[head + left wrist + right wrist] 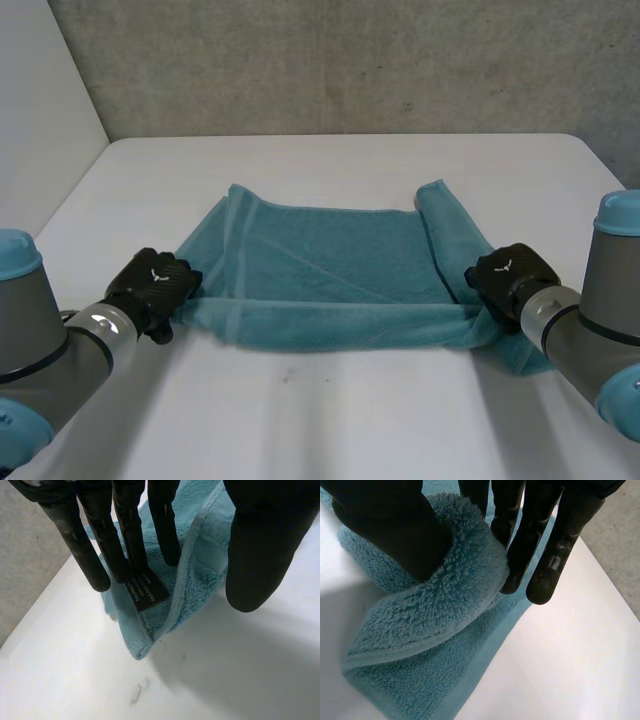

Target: Fold the laundry

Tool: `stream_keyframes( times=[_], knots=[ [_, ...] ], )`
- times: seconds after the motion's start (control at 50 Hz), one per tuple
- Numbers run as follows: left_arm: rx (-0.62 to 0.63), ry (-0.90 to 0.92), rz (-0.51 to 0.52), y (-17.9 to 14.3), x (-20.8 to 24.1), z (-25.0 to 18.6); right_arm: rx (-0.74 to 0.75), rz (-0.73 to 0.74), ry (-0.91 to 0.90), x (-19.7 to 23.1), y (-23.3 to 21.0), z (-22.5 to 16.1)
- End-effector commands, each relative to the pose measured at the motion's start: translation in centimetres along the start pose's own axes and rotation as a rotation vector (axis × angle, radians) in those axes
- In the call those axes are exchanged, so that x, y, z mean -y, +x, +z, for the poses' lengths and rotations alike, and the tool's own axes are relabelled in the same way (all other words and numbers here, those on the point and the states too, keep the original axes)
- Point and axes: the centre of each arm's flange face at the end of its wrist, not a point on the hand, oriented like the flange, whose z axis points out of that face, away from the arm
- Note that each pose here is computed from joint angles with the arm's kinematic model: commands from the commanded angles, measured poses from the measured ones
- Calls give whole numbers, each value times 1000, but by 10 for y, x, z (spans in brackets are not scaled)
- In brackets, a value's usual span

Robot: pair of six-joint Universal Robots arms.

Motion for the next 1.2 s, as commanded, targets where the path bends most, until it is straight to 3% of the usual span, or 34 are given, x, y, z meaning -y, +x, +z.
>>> stream_keyframes(
  times=[0.02, 0.22, 0.3, 0.34, 0.36, 0.4, 0.42, 0.44, 0.46, 0.5, 0.52, 0.56, 0.62, 0.68, 0.8, 0.94, 1.06, 1.2],
  knots=[
    [49, 58, 3, -3, -5, 29, 7, 1, -8, -3, -2, 0],
    [36, 65, 9, 2, -10, 49, -19, -1, 16, 2, 5, 9],
    [80, 139, 26, -13, 8, 62, -111, -9, 120, 34, 33, 25],
    [205, 299, 66, -46, 53, 75, -174, -8, 189, 56, 52, 30],
    [206, 300, 66, -46, 53, 75, -175, -8, 189, 56, 52, 30],
    [356, 512, 80, -88, 118, 75, -350, 1, 379, 110, 96, 29],
    [357, 513, 80, -88, 118, 74, -351, 1, 380, 110, 96, 29],
    [445, 619, 63, -113, 150, 67, -460, 18, 492, 138, 121, 21],
    [446, 620, 62, -113, 150, 67, -564, 43, 606, 162, 143, 11],
    [644, 841, 18, -162, 206, 39, -647, 64, 712, 181, 158, 2],
    [645, 842, 17, -162, 206, 39, -648, 64, 713, 182, 158, 1],
    [801, 996, -22, -190, 234, 11, -762, 99, 882, 205, 176, -23],
    [864, 1073, -35, -197, 245, -10, -797, 118, 965, 210, 179, -48],
    [846, 1051, -44, -192, 238, -10, -746, 124, 932, 194, 164, -48],
    [723, 873, -76, -153, 182, 11, -625, 120, 799, 154, 131, -29],
    [494, 551, -112, -71, 81, 32, -362, 106, 491, 68, 60, -3],
    [367, 383, -124, -28, 27, 38, -139, 106, 303, 15, 8, 20],
    [368, 331, -132, -30, 15, 37, -47, 111, 189, -4, -6, 24]
  ],
)
